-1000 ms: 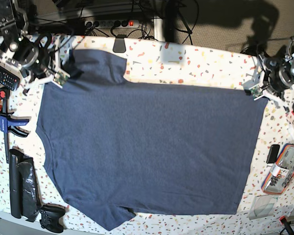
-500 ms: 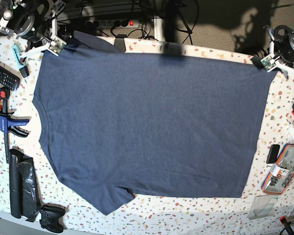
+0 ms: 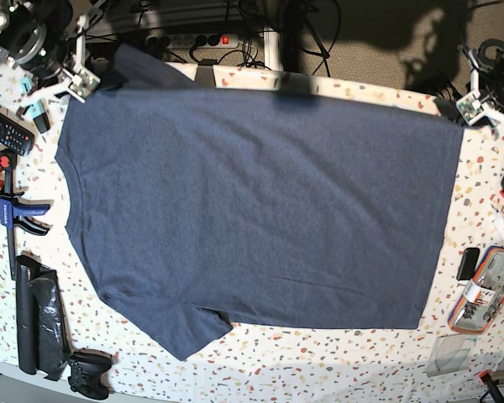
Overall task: Fold the T-shirt properly
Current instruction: 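Pull both hem corners away from the collar to straighten the shirt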
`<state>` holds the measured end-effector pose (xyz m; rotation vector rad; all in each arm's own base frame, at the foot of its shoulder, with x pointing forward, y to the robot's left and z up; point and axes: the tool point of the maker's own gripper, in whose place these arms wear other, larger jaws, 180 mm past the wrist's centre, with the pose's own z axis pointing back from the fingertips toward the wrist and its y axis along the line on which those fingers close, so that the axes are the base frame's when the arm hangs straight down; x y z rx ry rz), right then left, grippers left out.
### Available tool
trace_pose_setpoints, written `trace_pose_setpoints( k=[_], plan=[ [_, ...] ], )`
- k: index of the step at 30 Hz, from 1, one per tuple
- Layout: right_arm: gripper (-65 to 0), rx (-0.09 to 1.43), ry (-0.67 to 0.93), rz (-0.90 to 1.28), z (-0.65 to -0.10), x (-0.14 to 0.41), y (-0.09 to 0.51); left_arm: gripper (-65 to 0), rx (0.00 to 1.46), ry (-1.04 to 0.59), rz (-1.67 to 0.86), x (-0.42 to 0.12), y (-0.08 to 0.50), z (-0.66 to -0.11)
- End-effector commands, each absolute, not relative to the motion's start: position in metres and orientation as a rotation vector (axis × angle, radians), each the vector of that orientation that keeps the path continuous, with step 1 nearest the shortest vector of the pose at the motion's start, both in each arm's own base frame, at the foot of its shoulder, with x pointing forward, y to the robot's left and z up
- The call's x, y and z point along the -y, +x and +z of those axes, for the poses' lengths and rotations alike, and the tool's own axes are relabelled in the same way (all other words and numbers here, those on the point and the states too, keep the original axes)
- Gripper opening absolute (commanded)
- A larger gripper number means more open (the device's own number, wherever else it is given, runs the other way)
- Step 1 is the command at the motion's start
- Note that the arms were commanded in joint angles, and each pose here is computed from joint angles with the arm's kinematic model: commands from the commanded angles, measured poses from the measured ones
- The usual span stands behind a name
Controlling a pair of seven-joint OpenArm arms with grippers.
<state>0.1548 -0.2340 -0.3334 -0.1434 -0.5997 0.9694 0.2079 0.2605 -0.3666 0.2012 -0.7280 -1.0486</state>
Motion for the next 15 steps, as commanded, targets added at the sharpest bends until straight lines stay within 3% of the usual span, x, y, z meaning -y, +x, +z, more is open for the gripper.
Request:
trace_pose_setpoints(
  k=[1,9,15],
  plan=[
    [-65.0,0.64,-0.163,0.973,-0.325,0.236,0.166,-65.0,0.759,0.245,-1.061,-0.266,0.22,-0.354],
    [-65.0,0.818,-0.149,0.82,-0.313,0.253,0.226,-65.0,0.885,0.262,-0.947,-0.268,0.262,-0.347],
    [-65.0,0.852,-0.156,0.781,-0.318,0.26,0.261,-65.0,0.914,0.221,-0.854,-0.267,0.288,-0.36]
  ],
)
